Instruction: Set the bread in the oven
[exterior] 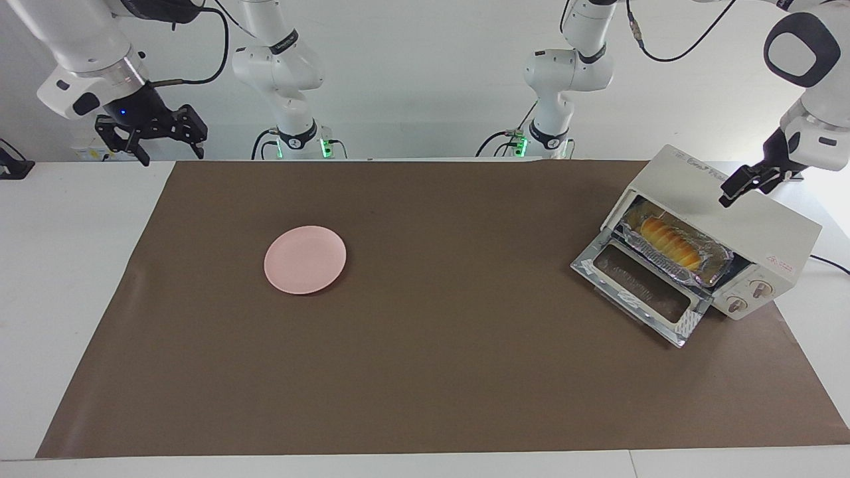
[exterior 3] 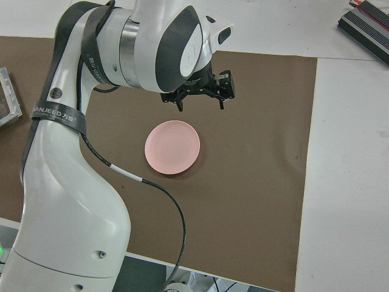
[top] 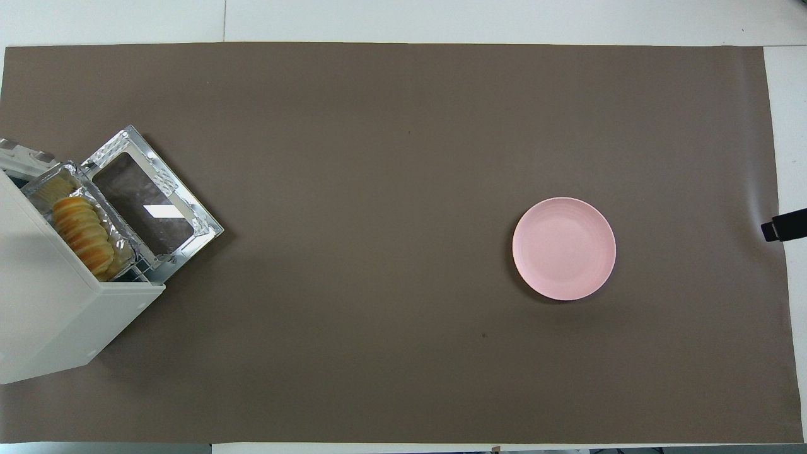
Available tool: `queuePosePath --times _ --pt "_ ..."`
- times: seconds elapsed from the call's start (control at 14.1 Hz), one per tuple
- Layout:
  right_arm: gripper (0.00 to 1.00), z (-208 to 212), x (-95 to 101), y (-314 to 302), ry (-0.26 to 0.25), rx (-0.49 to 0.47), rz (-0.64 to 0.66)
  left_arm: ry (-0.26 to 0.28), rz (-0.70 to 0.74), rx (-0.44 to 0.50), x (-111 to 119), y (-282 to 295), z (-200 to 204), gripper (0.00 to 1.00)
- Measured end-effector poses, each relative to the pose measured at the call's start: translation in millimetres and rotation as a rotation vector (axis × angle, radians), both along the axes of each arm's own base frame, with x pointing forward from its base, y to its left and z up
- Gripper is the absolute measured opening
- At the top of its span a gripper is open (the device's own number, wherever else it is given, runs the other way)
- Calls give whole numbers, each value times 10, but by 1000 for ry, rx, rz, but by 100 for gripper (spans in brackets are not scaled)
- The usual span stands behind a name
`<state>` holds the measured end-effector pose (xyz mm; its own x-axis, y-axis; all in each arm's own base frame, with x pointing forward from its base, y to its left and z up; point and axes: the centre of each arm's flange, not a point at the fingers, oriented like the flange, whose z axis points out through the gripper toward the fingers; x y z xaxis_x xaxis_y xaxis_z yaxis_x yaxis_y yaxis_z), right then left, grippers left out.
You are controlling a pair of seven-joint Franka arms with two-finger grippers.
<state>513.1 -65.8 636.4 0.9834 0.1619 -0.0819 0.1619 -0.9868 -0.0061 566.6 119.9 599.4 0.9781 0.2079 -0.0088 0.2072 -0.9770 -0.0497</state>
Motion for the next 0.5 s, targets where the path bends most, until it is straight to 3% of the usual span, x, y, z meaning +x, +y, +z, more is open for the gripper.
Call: queuePosePath --times 0.5 --pt "100 0 0 0 0 0 0 -15 -87 -44 57 -550 44 100"
